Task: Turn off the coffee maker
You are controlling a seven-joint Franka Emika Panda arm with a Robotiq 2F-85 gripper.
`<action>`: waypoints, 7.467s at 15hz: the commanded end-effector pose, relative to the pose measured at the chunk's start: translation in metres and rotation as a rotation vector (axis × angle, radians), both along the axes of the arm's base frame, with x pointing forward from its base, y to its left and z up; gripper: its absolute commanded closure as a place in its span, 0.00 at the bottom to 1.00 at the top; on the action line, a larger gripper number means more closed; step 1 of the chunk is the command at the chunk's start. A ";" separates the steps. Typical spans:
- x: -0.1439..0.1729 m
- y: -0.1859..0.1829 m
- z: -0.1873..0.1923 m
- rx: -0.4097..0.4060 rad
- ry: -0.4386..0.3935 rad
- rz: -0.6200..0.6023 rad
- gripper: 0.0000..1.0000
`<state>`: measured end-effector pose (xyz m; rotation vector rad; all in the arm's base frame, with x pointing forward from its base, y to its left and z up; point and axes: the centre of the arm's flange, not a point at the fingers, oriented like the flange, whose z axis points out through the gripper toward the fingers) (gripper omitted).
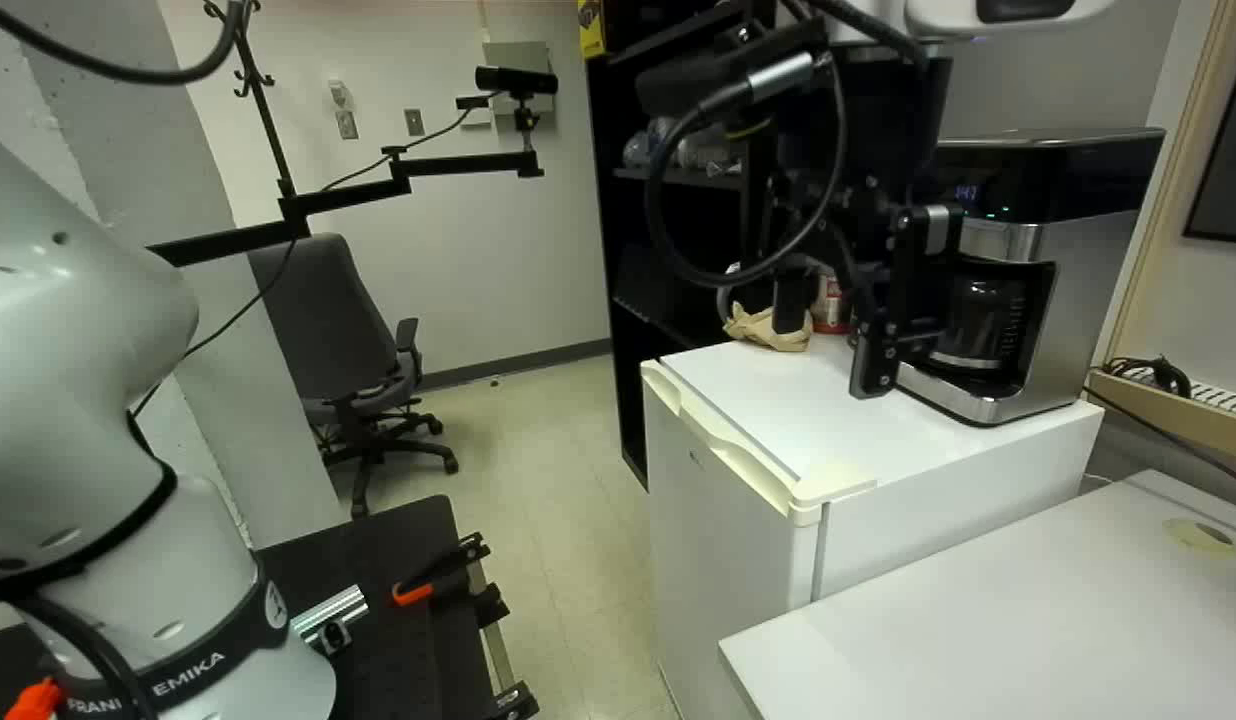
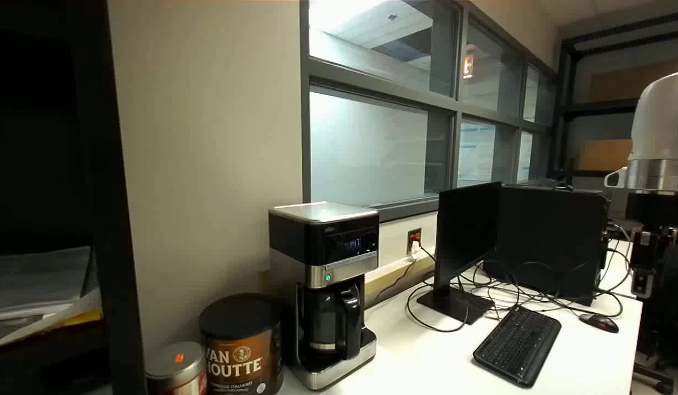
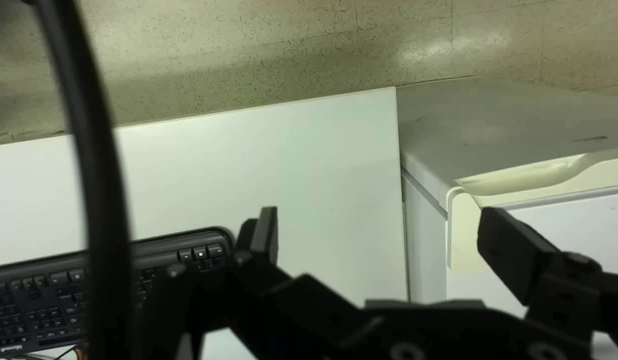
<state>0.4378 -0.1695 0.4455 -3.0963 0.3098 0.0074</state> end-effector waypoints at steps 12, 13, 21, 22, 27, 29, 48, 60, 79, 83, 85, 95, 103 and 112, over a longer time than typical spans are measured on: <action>0.000 0.000 0.000 0.000 0.000 0.000 0.00; 0.002 0.003 -0.001 -0.011 -0.013 0.005 0.00; 0.048 0.053 -0.028 -0.052 -0.058 0.092 0.00; 0.054 0.065 -0.034 -0.069 -0.066 0.114 0.00; 0.082 0.113 -0.058 -0.213 -0.153 0.206 0.00; 0.097 0.134 -0.067 -0.270 -0.213 0.244 0.00; 0.188 0.292 -0.085 -0.726 -0.581 0.650 0.79; 0.230 0.341 -0.100 -0.910 -0.748 0.835 1.00; 0.282 0.373 -0.115 -0.924 -0.873 0.898 1.00; 0.286 0.372 -0.117 -0.923 -0.873 0.893 1.00; 0.290 0.372 -0.117 -0.922 -0.875 0.890 1.00; 0.300 0.371 -0.117 -0.930 -0.888 0.881 1.00; 0.264 0.368 -0.118 -0.898 -0.860 0.899 1.00; 0.233 0.362 -0.121 -0.859 -0.853 0.900 1.00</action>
